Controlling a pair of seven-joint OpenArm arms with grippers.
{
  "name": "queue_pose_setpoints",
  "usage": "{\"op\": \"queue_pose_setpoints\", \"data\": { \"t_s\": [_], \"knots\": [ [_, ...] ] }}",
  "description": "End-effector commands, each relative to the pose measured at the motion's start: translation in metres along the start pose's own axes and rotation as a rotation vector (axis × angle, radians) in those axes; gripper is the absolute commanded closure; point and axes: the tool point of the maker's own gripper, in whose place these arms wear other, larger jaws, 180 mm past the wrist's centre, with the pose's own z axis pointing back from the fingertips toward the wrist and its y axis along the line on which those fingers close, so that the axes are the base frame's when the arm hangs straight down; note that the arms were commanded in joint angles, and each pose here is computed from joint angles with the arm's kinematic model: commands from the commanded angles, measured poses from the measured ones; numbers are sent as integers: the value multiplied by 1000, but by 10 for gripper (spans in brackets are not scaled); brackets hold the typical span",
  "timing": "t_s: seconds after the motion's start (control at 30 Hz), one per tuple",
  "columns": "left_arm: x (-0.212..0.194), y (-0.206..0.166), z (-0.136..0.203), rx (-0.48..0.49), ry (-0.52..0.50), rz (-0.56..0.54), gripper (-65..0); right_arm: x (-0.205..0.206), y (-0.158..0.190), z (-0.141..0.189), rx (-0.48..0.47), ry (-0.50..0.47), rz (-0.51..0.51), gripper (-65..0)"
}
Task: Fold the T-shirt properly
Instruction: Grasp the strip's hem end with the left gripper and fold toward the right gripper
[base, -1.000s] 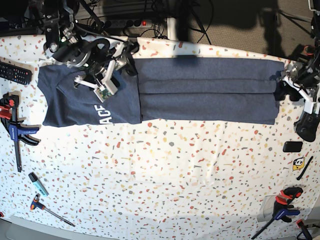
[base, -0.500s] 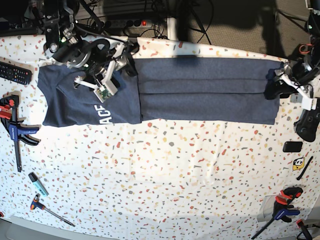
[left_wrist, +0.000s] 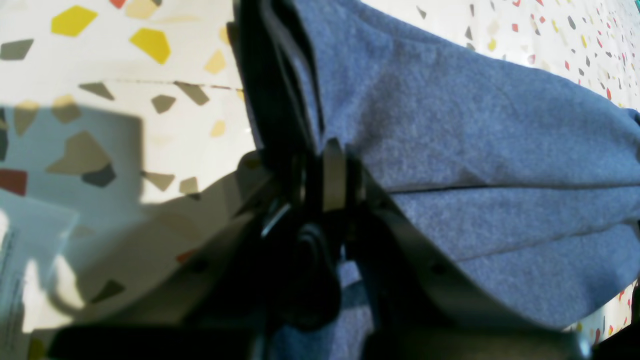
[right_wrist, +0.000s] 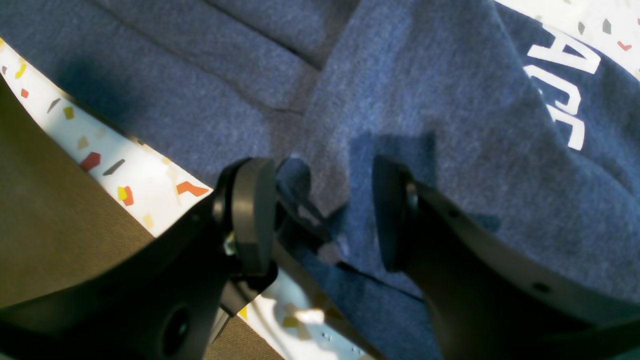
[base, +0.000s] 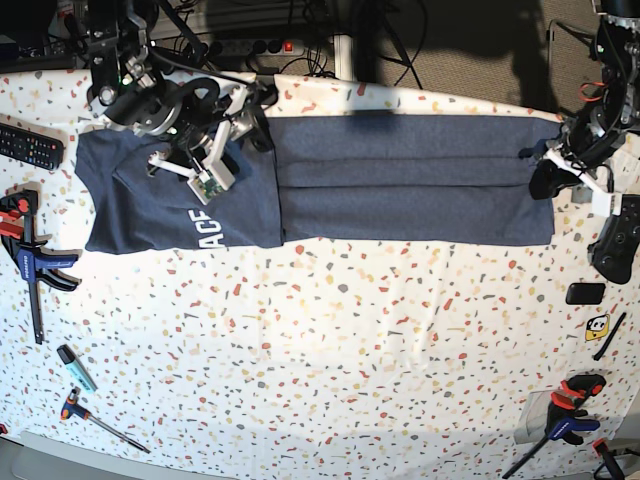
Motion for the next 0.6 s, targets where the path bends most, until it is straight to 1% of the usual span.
{"op": "queue_pose_setpoints", "data": {
  "t_s": [0.0, 0.1, 0.23, 0.33, 0.4, 0.5, 0.57],
  "knots": [
    [14, 2, 3, -3, -23, -27, 0, 13, -1, 4, 2, -42, 27, -312],
    [26, 6, 5, 4, -39, -52, 0, 13, -1, 4, 2, -43, 26, -312],
    [60, 19, 14, 33, -56, -125, 0, 16, -1, 4, 2, -56, 28, -312],
    [76, 28, 19, 61, -29, -182, 0, 20, -1, 6, 0, -69, 35, -312],
    [83, 36, 21, 100, -12, -218, 0, 24, 0, 8, -3, -80, 44, -312],
    [86, 44, 24, 143, 15, -210, 0, 33, 1, 12, -7, -104, 59, -312],
    [84, 40, 24, 132, 39, -200, 0, 38, 2, 14, -9, -120, 69, -312]
  ]
}}
